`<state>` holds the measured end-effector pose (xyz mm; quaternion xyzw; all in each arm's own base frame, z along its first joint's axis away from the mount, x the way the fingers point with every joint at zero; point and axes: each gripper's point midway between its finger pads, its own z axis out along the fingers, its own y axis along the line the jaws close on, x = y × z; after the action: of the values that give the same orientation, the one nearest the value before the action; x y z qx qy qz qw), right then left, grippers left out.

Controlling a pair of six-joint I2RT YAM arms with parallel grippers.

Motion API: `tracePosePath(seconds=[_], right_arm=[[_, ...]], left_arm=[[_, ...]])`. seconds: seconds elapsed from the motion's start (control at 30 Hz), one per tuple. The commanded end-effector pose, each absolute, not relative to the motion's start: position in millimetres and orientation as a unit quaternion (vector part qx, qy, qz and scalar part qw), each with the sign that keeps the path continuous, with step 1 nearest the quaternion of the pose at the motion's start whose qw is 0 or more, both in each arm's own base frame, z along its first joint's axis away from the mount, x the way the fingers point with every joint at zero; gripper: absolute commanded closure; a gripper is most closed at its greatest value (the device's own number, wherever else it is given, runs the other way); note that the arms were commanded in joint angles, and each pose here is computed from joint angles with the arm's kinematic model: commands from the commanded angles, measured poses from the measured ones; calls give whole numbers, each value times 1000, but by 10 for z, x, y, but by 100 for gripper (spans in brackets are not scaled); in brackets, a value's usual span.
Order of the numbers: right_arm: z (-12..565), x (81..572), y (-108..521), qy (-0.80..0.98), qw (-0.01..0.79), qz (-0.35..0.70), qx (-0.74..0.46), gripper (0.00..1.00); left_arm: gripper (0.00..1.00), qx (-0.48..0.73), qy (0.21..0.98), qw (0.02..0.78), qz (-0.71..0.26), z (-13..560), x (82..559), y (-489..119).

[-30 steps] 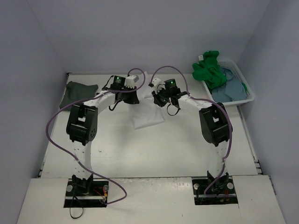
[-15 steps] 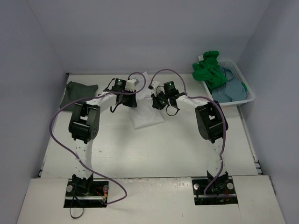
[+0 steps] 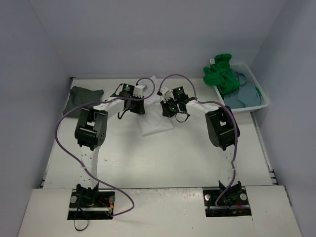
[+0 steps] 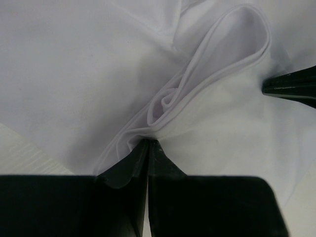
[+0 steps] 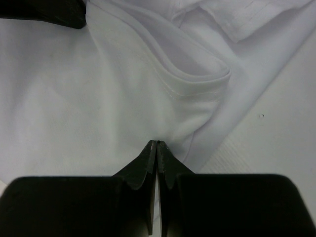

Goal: Fold and stack the t-shirts
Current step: Smooth out the 2/3-rectangle-folded T-shirt at the center of the board, then pick up the 2/3-rectangle-folded T-shirt from the center of the board.

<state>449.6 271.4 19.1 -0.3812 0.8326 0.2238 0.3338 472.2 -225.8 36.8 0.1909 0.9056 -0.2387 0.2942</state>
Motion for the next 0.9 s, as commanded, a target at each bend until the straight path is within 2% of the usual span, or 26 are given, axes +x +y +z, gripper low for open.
tracePosePath(seconds=[0.0, 0.33, 0.6, 0.77, 0.83, 0.87], right_arm=[[356, 4685, 2655, 843, 340, 204, -363, 100], [522, 4809, 2475, 847, 365, 148, -358, 100], [1110, 4711, 2518, 804, 420, 165, -387, 93], [1330, 4673, 2464, 785, 447, 124, -410, 85], [1410, 4637, 2450, 776, 454, 110, -424, 85], [1379, 4558, 2490, 773, 449, 111, -434, 84]], left_arm=[[100, 198, 892, 330, -238, 607, 4940, -2312], [100, 195, 898, 323, -225, 578, 4973, -2272], [100, 212, 888, 339, -227, 1060, 4918, -2242], [100, 213, 868, 393, -216, 1683, 4977, -2091], [93, 204, 868, 399, -214, 1850, 4979, -1966], [82, 201, 862, 413, -215, 2052, 4991, -1921]])
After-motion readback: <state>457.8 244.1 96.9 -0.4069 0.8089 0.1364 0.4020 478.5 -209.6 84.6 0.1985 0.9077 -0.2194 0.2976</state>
